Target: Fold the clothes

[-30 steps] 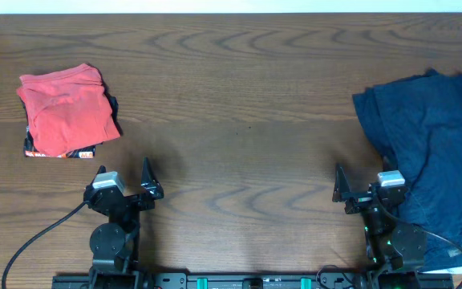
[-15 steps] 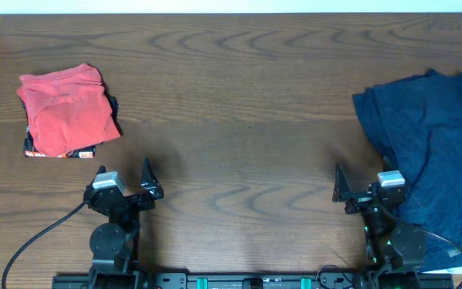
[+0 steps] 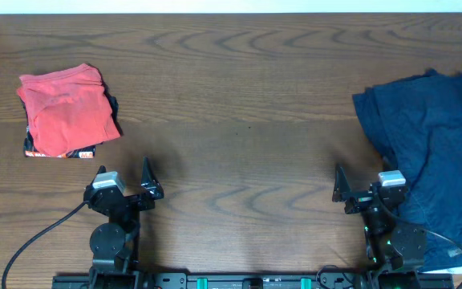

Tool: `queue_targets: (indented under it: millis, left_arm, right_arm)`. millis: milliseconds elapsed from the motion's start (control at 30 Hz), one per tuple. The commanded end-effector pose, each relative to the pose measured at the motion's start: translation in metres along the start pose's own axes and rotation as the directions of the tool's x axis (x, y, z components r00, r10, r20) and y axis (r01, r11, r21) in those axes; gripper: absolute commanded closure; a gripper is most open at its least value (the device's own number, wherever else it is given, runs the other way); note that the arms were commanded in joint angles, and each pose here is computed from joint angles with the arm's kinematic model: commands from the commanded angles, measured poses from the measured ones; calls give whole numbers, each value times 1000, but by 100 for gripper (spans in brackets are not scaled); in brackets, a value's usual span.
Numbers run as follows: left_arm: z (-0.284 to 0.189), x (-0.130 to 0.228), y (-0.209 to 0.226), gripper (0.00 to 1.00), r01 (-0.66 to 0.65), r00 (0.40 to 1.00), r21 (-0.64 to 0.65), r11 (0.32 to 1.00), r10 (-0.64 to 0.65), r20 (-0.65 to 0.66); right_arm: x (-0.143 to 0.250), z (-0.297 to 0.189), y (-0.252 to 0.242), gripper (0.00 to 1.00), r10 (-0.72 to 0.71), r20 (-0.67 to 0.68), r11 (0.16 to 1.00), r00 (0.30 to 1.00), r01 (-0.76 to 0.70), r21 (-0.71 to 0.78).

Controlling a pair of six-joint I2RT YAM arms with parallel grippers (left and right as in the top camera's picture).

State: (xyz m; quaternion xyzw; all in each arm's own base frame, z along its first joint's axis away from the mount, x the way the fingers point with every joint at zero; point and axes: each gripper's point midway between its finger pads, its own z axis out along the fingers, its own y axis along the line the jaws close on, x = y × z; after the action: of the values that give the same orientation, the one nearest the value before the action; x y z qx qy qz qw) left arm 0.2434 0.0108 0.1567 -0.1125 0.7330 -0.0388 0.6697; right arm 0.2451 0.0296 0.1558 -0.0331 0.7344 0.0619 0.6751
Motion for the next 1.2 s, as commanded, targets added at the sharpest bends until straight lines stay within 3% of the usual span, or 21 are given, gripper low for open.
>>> queue_targets:
  millis: [0,133,400,633,833,1000,1167]
  left_arm:
    - [0,6,3,2,-5,999,-16,1000,4,-37]
    - [-2,-1,-5,2,-8,996,16,1000,10,-83]
    - [3,-11,-10,2,-46,948,-24,999,36,-315]
    - [20,-26,-23,2,-78,835,-33,996,48,-548]
    - [31,-26,-28,2,-91,767,-35,995,47,-640]
    - [31,-16,-30,2,-81,736,-22,997,45,-676]
    - [31,-15,-30,2,-81,735,-22,996,45,-676]
  right_arm:
    - [-6,0,-4,1,42,-15,999,999,-42,17]
    - [-15,0,-8,1,47,-83,998,995,-44,46]
    - [-31,25,-14,1,68,-336,994,939,-36,100]
    - [-14,59,-37,1,56,-680,987,731,63,149]
    - [-12,92,-64,1,65,-739,964,671,150,221]
    - [14,75,-141,3,240,-748,795,619,317,517]
    - [57,67,-176,14,359,-766,751,533,322,576]
